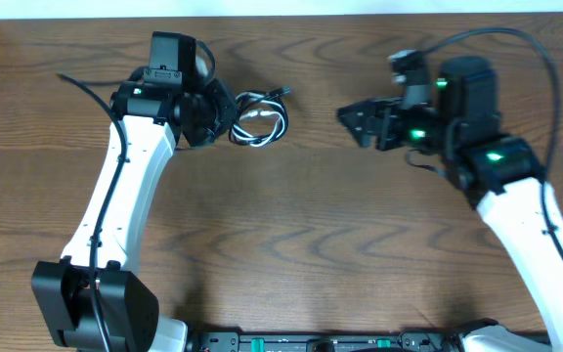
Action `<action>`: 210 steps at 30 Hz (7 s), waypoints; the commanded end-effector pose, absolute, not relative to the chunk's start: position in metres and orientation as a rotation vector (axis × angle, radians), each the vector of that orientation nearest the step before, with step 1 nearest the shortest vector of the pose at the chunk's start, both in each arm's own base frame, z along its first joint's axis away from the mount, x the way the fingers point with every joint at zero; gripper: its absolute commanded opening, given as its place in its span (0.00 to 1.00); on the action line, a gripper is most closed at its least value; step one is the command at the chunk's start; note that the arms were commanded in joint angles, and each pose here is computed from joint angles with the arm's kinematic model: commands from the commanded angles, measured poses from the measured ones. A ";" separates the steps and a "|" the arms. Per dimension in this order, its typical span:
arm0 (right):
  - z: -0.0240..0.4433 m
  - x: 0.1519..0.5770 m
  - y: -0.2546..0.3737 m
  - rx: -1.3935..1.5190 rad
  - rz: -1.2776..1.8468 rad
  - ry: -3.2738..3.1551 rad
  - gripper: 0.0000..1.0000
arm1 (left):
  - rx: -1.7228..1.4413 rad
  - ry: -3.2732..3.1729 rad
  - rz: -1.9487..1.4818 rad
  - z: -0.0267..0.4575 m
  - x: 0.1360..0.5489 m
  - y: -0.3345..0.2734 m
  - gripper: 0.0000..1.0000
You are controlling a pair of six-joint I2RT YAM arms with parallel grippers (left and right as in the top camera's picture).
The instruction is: Untangle cables
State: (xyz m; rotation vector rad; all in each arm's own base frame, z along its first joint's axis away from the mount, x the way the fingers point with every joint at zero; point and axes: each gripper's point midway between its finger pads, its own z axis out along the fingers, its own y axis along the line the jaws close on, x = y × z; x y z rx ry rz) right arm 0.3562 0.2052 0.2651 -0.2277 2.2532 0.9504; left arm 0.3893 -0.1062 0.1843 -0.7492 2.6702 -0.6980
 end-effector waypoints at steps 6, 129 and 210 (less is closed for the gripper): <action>0.252 0.351 0.250 -0.044 1.029 2.339 0.70 | -1.413 2.594 -0.689 0.174 0.369 -0.099 0.07; 0.173 0.392 0.313 0.141 0.753 2.307 0.61 | -1.735 2.445 -1.121 0.201 0.382 -0.140 0.07; 0.282 0.373 0.110 0.105 0.886 2.232 0.01 | 0.712 2.319 -0.622 0.217 0.406 -0.144 0.07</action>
